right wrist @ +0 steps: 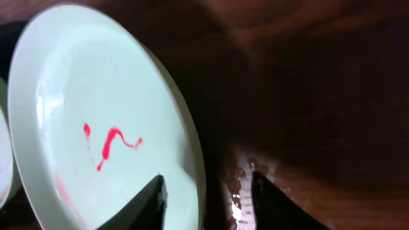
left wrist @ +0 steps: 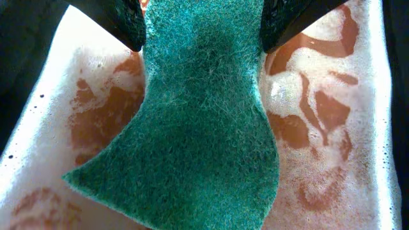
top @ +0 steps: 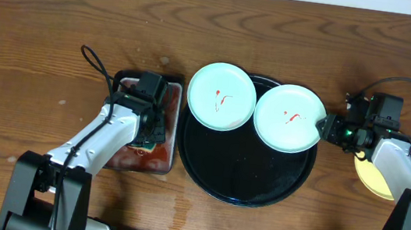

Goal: Clean dirty plates on tray and stack at the side
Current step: 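Grasp the right mint plate rim with the right gripper, then drag the mint plate left toward tray center with right gripper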

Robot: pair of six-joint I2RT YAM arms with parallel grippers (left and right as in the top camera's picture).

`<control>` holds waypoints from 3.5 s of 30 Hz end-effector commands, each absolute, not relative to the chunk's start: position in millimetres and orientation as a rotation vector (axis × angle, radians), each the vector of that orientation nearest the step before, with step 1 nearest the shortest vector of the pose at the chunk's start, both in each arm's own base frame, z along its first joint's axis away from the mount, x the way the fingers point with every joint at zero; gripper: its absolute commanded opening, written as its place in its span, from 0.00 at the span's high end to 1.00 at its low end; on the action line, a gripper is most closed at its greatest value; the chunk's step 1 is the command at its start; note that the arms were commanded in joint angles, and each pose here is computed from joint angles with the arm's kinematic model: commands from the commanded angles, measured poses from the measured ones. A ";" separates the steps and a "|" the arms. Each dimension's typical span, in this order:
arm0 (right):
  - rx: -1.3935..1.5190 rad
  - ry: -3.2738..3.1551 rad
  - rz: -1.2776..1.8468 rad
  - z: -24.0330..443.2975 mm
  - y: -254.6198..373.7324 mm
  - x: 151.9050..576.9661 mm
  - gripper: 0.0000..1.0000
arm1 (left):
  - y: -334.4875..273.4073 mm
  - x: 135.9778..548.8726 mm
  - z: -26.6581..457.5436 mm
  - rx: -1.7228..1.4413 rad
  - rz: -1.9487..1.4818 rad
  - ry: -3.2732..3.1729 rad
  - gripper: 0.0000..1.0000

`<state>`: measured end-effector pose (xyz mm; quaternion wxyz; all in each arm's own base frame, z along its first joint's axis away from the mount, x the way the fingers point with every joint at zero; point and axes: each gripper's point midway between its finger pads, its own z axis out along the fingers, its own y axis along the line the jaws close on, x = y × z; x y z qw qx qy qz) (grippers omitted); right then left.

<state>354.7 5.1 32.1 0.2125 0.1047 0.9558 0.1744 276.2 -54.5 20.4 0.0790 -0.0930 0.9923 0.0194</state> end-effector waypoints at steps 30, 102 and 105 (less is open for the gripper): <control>0.271 2.686 0.493 28.3 11.5 348.8 0.99 | -54.6 280.9 27.0 -0.297 0.046 2.951 0.42; 0.024 2.886 0.436 9.3 92.7 251.7 0.99 | -59.7 304.7 39.5 -0.278 0.000 2.846 0.43; 0.024 2.888 0.435 9.2 92.6 251.3 0.99 | -59.9 308.0 40.2 -0.278 -0.002 2.832 0.44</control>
